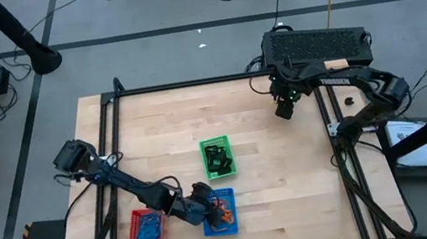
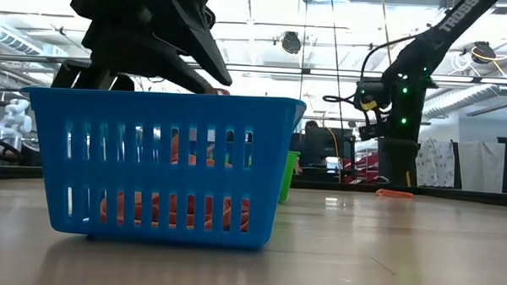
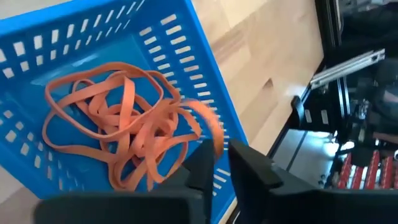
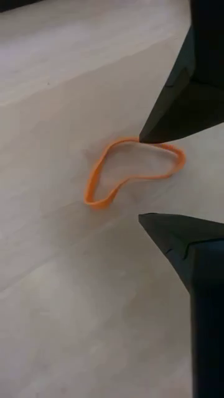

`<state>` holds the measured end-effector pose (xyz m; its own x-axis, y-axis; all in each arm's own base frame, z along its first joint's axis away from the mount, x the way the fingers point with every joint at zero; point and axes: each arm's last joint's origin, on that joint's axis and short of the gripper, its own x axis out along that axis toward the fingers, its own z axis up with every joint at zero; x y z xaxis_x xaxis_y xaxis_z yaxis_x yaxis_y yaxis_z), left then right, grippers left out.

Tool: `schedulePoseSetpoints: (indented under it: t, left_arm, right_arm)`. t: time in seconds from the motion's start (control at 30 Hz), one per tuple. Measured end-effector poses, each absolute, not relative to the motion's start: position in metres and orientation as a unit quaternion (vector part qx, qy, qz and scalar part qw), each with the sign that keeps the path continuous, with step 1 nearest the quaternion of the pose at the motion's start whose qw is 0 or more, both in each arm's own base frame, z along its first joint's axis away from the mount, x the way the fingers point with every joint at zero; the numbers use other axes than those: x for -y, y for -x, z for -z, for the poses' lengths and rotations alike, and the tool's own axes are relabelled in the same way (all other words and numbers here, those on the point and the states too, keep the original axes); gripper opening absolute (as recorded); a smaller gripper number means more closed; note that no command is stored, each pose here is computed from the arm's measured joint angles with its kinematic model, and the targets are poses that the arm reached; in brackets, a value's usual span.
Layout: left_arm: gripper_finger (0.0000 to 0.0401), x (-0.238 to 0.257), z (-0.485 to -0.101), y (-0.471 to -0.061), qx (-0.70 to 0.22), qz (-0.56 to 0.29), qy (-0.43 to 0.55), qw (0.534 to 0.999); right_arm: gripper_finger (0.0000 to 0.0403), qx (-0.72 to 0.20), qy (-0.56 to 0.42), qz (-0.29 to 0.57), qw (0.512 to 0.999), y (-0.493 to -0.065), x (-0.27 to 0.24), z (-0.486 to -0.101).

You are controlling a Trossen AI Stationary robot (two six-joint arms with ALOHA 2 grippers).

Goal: Sort rubber bands into baskets
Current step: Put the orange rubberband into the blue bin

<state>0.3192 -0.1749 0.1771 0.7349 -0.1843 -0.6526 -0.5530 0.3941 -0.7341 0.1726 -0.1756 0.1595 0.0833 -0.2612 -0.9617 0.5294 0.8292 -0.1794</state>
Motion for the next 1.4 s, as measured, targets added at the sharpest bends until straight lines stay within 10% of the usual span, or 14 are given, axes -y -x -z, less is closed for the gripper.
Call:
schedulePoseSetpoints:
  t: [0.43, 0.7, 1.4]
  left_arm:
    - [0.0141, 0.163, -0.191, -0.321, -0.352, -0.093, 0.538, 0.760]
    - [0.0139, 0.142, -0.258, -0.304, -0.228, -0.061, 0.469, 0.851]
    - [0.0139, 0.091, -0.298, -0.281, -0.162, -0.155, 0.304, 0.926]
  right_arm:
    - [0.0173, -0.630, -0.147, 0.263, 0.715, -0.167, 0.192, -0.139]
    - [0.0013, -0.619, -0.166, 0.264, 0.721, -0.165, 0.195, -0.138]
    - [0.0000, -0.413, -0.313, 0.043, 0.854, -0.212, 0.072, -0.232]
